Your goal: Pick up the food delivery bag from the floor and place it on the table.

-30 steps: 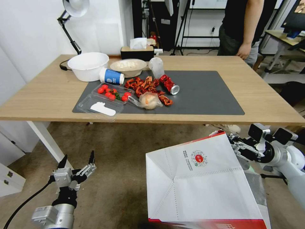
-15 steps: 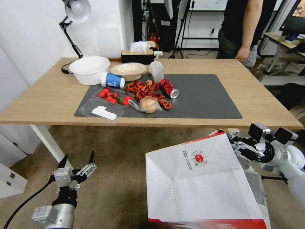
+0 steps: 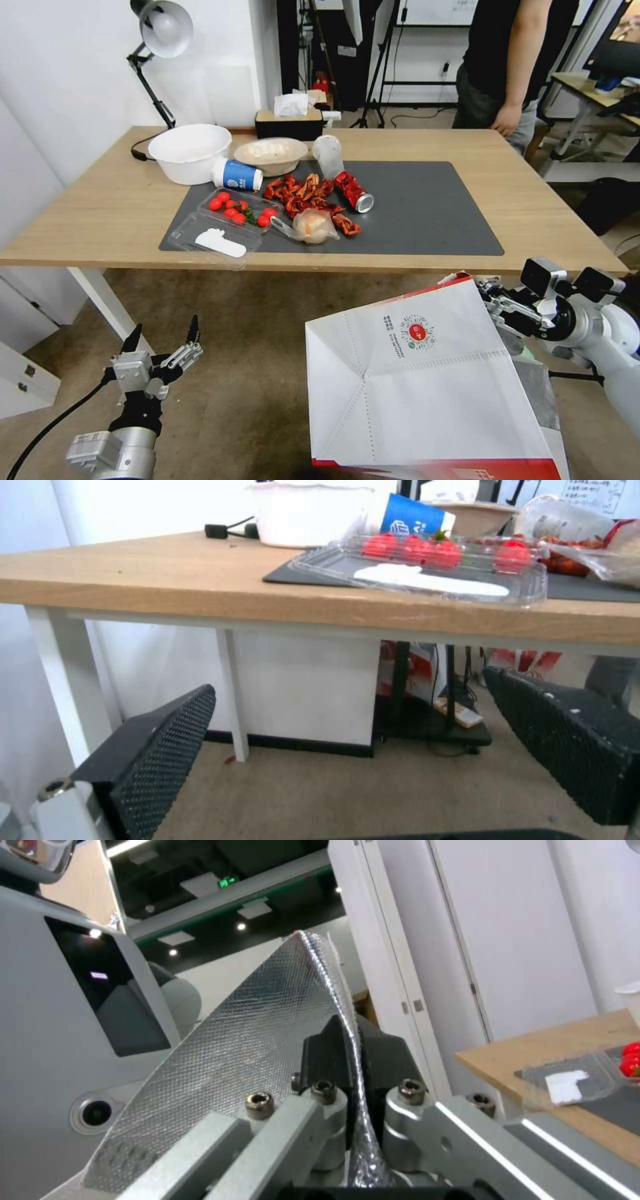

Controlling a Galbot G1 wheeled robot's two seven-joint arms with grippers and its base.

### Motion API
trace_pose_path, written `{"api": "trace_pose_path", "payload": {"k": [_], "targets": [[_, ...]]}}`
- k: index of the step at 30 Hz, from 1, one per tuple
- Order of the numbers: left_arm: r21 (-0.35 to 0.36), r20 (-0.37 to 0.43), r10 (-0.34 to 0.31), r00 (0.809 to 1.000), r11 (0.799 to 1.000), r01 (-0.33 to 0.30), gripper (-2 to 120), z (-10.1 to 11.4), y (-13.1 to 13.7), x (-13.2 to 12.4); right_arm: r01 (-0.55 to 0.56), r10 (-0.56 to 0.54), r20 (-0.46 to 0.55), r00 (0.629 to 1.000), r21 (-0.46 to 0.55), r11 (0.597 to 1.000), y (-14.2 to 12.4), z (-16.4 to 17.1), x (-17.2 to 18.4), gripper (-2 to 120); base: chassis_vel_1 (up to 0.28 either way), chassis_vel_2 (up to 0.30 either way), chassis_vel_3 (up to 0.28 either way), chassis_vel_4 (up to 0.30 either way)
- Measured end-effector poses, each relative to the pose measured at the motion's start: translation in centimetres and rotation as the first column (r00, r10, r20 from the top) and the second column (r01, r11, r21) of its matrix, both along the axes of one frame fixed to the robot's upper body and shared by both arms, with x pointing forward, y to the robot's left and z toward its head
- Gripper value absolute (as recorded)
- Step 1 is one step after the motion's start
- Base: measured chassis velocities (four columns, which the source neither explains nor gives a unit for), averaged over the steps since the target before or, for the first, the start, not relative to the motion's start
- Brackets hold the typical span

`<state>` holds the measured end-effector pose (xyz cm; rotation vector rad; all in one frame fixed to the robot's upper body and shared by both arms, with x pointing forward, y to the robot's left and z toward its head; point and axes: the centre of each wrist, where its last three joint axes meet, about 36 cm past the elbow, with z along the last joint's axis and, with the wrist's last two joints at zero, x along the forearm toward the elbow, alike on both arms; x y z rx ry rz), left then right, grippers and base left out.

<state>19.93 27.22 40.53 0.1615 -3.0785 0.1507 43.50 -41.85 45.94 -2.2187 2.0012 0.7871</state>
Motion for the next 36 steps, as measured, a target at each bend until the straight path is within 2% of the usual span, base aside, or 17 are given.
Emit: {"api": "trace_pose_path", "payload": {"k": [36], "targets": [[-0.002, 0.0, -0.007, 1.0, 1.0, 0.007, 100, 0.08, -0.01, -0.02, 0.003, -0.003, 0.001, 1.0, 0.002, 1.0, 0.14, -0.12, 0.19, 0, 0.0, 0.0, 0.0, 0.0]]}}
